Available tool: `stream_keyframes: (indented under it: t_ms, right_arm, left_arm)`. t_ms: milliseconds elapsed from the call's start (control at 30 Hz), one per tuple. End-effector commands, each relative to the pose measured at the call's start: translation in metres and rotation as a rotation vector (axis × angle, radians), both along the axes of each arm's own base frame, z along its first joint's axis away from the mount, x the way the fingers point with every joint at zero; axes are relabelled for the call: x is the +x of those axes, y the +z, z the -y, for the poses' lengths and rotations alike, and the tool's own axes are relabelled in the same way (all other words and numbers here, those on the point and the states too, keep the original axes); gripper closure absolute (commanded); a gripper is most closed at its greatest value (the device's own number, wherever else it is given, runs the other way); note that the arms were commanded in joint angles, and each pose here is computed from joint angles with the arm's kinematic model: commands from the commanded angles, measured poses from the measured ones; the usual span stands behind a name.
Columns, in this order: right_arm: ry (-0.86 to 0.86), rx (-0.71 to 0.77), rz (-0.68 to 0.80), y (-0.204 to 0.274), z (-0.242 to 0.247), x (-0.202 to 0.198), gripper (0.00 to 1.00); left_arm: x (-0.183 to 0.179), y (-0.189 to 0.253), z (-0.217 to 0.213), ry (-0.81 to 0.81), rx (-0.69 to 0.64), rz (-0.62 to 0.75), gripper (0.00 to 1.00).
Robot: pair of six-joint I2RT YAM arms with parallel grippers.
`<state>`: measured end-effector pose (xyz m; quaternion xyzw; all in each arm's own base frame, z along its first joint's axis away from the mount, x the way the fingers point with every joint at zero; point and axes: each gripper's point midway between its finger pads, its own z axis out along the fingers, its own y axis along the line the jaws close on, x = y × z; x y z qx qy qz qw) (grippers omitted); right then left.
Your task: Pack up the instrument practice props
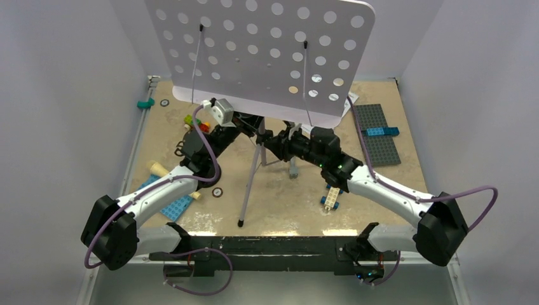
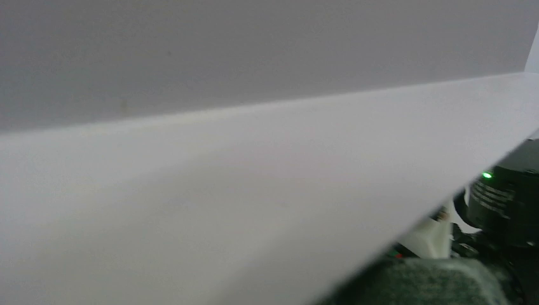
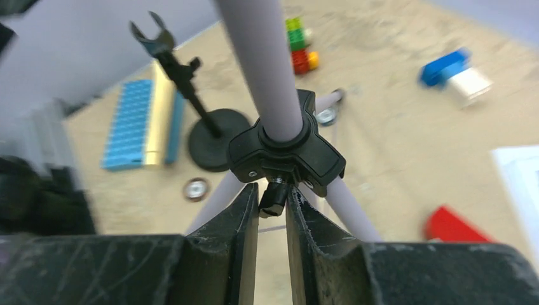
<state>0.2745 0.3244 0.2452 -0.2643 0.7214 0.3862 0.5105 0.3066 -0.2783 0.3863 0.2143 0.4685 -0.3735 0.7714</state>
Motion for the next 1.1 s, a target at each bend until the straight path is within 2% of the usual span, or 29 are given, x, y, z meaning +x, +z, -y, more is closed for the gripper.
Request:
stream_keyframes:
  t_ms: [0,200,367,567,700,800,867,900,967,1033,1067]
  right_arm:
    - [-0.142,-0.225,0.454,0.003,0.027,0.027,1.00]
    - [-0.286,-0.400,0.774,0.006,0.047,0.027,1.00]
    - [-0.403,-0.520,0.982,0.019,0.059,0.025,1.00]
    - [-0.448,-0.714,1.252,0.033,0.046,0.011,1.00]
    - [-0.555,-0.757,1.356,0.063,0.046,0.006,1.00]
    - [-0.573,-0.753,1.371,0.070,0.047,-0.001,1.00]
    - [-0.602,-0.718,1.353,0.076,0.051,-0.007,0.94]
    - [-0.638,-0.706,1.318,0.080,0.057,-0.008,0.88]
    - [-0.692,-0.670,1.211,0.089,0.066,-0.009,0.65]
    - [-0.677,-0.616,1.072,0.085,0.069,-0.012,0.42]
    - [-0.641,-0.580,1.005,0.080,0.069,-0.016,0.36]
  left_arm:
    - [0.005,-0.041,0.025,-0.070,0.094,-0.154,1.00]
    - [0.007,-0.043,0.027,-0.075,0.080,-0.179,1.00]
    - [0.008,-0.046,0.027,-0.078,0.075,-0.194,1.00]
    - [0.009,-0.055,0.029,-0.084,0.064,-0.226,1.00]
    - [0.009,-0.064,0.026,-0.076,0.064,-0.249,1.00]
    - [0.008,-0.065,0.025,-0.069,0.067,-0.245,1.00]
    - [0.008,-0.062,0.024,-0.065,0.063,-0.239,1.00]
    - [0.008,-0.062,0.023,-0.064,0.062,-0.237,1.00]
    - [0.007,-0.058,0.023,-0.065,0.060,-0.228,1.00]
    - [0.008,-0.056,0.023,-0.062,0.061,-0.221,1.00]
    - [0.008,-0.055,0.023,-0.062,0.063,-0.218,1.00]
